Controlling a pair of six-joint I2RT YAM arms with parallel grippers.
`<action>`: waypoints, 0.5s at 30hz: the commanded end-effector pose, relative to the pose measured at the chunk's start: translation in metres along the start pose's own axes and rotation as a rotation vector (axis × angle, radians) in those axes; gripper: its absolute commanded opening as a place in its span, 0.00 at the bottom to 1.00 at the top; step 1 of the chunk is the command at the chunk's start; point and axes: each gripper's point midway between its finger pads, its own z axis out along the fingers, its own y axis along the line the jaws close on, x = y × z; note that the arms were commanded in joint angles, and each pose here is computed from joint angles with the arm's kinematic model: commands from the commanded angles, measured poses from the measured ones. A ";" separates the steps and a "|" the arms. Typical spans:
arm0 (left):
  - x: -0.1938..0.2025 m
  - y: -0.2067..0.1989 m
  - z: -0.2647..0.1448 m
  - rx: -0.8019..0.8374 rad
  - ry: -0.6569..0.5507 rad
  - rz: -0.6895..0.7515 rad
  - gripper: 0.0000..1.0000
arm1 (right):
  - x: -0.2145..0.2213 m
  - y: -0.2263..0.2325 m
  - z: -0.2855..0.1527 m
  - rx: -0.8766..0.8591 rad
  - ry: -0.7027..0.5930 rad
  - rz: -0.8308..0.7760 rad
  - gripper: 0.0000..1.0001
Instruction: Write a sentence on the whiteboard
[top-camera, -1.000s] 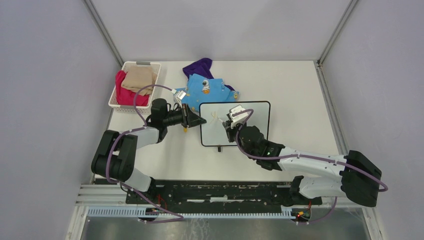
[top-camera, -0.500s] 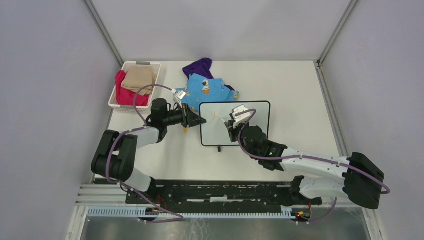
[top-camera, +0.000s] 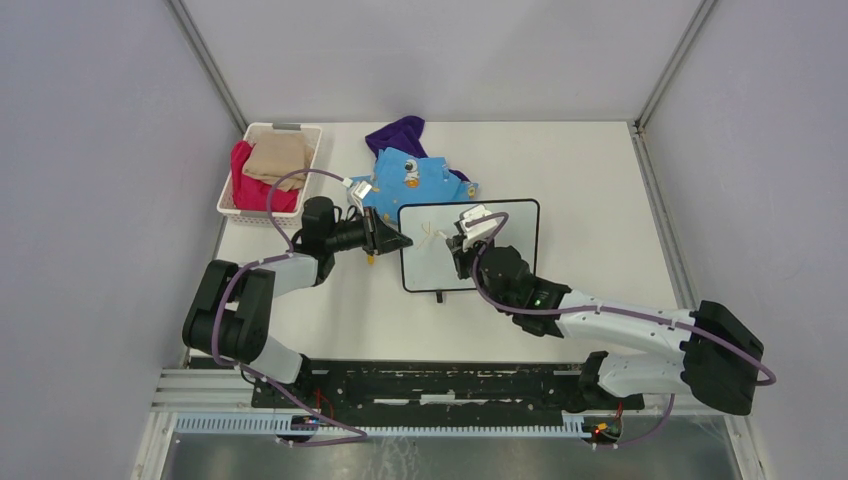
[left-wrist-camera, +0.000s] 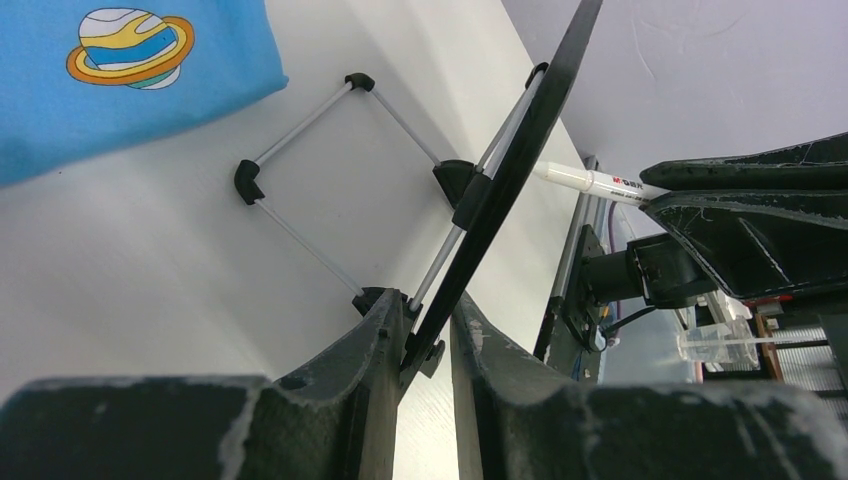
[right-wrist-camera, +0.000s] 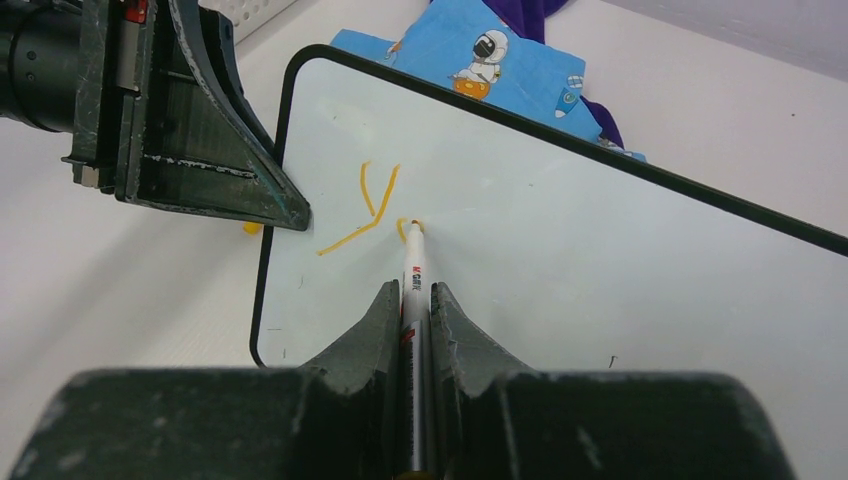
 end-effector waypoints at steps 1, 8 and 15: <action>-0.011 -0.007 0.001 0.028 -0.009 0.045 0.29 | -0.018 0.001 0.007 0.003 -0.038 0.015 0.00; -0.012 -0.007 0.001 0.029 -0.010 0.047 0.29 | -0.012 0.004 0.007 -0.017 -0.026 0.017 0.00; -0.012 -0.006 0.001 0.025 -0.008 0.049 0.29 | -0.018 -0.002 -0.005 -0.019 -0.049 0.039 0.00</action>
